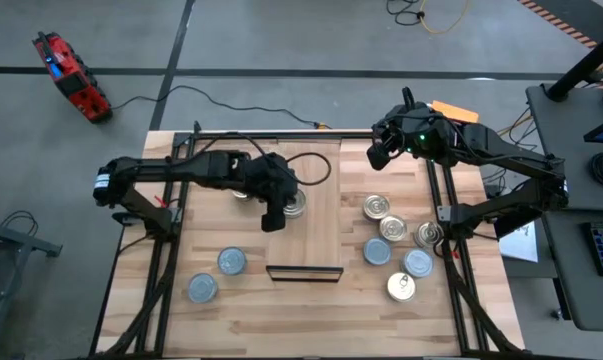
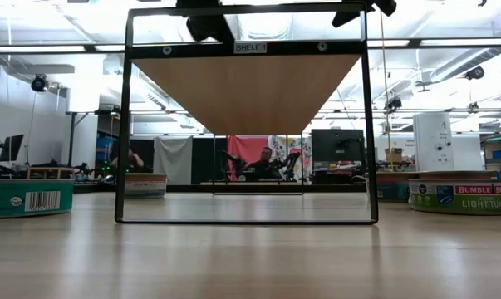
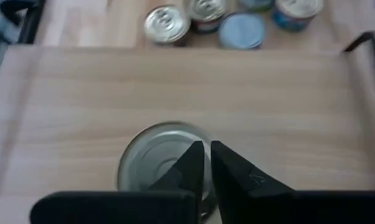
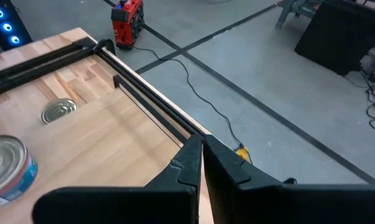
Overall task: Stack canned seafood by type on shelf
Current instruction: Put the blue-pink tuna can on the shelf
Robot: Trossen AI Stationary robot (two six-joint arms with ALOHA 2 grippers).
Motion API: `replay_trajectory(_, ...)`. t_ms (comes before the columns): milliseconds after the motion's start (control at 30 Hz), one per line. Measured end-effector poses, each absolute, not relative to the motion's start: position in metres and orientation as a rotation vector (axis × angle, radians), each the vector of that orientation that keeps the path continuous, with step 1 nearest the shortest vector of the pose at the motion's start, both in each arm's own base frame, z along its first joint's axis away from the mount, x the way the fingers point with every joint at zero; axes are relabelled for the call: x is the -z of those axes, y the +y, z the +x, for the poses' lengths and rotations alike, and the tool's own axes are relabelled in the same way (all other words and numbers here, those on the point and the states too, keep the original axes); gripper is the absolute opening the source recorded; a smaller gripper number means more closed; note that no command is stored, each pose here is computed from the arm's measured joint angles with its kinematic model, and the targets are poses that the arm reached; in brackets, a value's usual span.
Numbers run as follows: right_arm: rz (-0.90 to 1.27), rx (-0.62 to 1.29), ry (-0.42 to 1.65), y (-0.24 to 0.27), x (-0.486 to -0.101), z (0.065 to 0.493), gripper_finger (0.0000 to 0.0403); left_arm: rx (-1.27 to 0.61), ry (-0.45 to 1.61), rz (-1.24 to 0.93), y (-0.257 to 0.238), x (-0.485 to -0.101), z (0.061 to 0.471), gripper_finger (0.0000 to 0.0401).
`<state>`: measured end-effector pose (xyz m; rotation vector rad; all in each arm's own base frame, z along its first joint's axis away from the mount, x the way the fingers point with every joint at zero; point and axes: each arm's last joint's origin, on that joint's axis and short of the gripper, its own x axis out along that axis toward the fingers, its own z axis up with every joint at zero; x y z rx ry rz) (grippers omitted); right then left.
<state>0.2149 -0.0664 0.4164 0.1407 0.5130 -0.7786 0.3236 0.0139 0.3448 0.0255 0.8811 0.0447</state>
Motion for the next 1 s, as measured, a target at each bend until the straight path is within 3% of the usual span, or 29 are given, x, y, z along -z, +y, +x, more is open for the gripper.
replay_trajectory(533, 0.139, 0.78, 0.527, -0.066, -0.415, 0.214, 0.0009, -0.088, 0.917, -0.005, 0.015, -0.313, 0.325, 0.0)
replay_trajectory(1000, 0.154, 0.785, 0.52, -0.066, -0.415, 0.214, 0.0009, -0.339, 0.91, 0.031, 0.03, -0.304, 0.324, 0.0)
